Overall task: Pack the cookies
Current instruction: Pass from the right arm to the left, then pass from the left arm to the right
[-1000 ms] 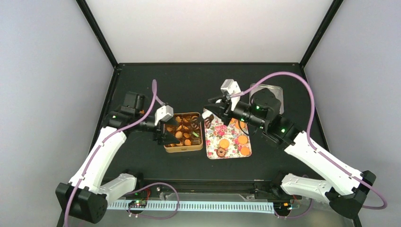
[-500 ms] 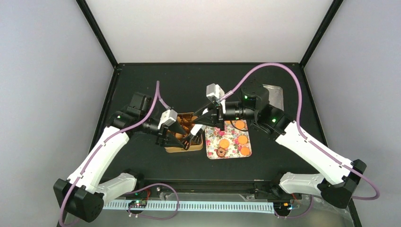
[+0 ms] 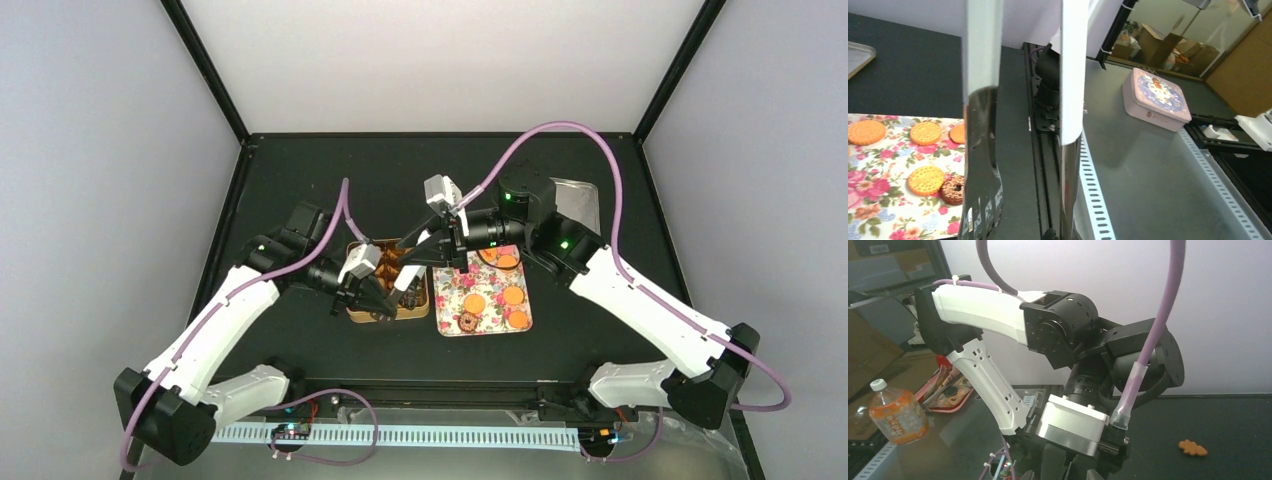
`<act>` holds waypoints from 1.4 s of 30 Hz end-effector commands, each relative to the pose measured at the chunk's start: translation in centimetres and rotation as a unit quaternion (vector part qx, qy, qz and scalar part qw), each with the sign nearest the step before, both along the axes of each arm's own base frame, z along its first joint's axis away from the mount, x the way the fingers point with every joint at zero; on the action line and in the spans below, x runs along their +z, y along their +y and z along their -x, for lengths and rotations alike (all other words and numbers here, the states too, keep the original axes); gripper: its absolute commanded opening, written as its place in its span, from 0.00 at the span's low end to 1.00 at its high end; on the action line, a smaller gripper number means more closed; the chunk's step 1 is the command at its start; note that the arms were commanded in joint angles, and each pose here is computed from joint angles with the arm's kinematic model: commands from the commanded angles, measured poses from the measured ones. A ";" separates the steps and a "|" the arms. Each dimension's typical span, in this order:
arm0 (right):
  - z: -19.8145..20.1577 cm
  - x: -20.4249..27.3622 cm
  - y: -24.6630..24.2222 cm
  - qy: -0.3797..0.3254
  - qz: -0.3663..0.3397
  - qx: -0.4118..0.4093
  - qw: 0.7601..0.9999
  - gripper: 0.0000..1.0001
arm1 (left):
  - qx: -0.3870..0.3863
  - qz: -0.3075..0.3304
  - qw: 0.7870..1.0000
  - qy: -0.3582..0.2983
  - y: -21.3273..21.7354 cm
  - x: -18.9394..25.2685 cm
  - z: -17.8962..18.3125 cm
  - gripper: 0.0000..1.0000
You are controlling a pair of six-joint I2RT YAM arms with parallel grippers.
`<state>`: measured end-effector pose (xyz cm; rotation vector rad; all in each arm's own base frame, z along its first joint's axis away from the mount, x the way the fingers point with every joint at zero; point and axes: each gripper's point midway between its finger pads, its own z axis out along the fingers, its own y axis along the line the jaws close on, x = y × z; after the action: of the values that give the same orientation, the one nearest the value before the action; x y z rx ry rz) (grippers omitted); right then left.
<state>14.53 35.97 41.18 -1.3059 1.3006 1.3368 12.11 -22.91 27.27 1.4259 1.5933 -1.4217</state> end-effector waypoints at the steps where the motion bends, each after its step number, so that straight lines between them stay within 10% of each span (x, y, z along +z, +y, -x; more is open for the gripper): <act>1: 0.2 2.4 0.1 -0.012 -0.032 0.003 0.999 0.24 | -0.017 0.012 1.000 -0.004 -0.2 0.8 0.3 0.01; 10: -4.4 0.2 -1.9 0.040 -0.027 -0.171 0.984 0.99 | 0.054 0.007 0.997 -0.053 -0.6 1.6 -2.5 0.02; 25: -4.9 -1.9 -2.3 0.144 -0.044 -0.139 0.979 0.97 | 0.080 0.013 0.995 -0.065 -0.7 2.4 -3.4 0.02; 42: -4.0 -2.8 0.0 0.163 -0.031 -0.049 0.985 0.49 | 0.102 -0.008 0.991 -0.081 -0.4 2.0 -4.1 0.01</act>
<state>19.94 36.53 35.67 -0.9376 1.6289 1.5188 15.81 -23.54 28.46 1.3114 1.6272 -1.2176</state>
